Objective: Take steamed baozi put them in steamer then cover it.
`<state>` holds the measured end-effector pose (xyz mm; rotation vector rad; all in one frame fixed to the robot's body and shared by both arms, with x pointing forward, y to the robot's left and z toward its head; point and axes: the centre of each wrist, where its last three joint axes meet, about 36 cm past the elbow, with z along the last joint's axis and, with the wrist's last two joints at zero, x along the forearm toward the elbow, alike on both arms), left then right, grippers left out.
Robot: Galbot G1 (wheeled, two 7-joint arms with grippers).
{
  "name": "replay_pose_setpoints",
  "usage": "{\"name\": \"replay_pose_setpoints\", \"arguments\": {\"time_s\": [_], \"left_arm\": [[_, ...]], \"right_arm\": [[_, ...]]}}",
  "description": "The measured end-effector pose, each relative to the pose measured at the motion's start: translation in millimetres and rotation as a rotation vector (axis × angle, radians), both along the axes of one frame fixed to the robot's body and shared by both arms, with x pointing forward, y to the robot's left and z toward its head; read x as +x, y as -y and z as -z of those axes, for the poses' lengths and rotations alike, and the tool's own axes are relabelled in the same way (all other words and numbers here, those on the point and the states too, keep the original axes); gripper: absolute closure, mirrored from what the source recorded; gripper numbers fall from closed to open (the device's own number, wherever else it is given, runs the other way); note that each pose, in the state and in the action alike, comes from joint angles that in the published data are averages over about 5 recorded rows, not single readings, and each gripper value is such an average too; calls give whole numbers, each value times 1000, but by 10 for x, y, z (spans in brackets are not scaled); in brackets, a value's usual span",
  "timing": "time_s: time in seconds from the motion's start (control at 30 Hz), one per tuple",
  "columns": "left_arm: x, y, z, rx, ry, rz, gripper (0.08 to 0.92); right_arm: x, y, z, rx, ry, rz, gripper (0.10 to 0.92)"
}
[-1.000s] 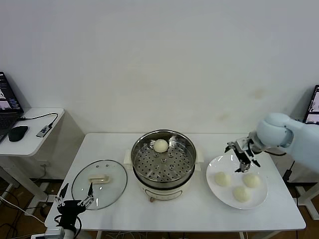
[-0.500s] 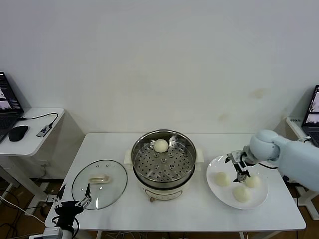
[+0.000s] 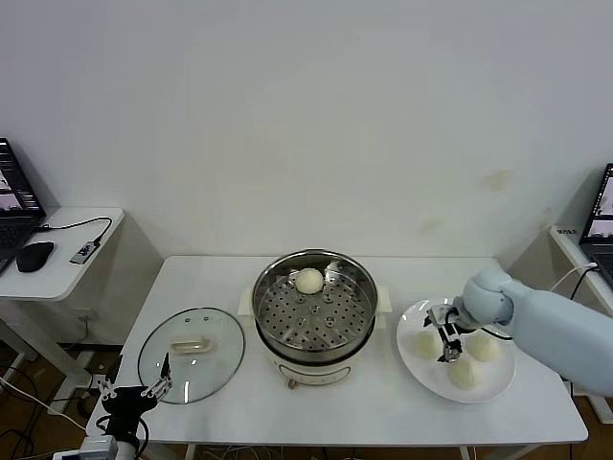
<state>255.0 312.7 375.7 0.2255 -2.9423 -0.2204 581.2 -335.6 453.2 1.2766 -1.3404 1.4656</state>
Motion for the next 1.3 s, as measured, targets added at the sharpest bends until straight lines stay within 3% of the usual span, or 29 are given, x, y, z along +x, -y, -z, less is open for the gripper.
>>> {"name": "replay_pose_setpoints", "arguments": {"time_s": [0.13, 0.5, 0.83, 1.3], "left_arm": [[-1, 3, 3, -1, 0, -2, 177], [-10, -3, 3, -1, -1, -6, 177], [0, -12, -26, 2, 4, -1, 177], [47, 10, -87, 4, 16, 21, 177]], "right_arm": [[30, -24, 29, 6, 4, 9, 225], [44, -11, 22, 10, -15, 23, 458], [60, 127, -341, 18, -9, 50, 459], [243, -192, -1786, 97, 120, 14, 440]]}}
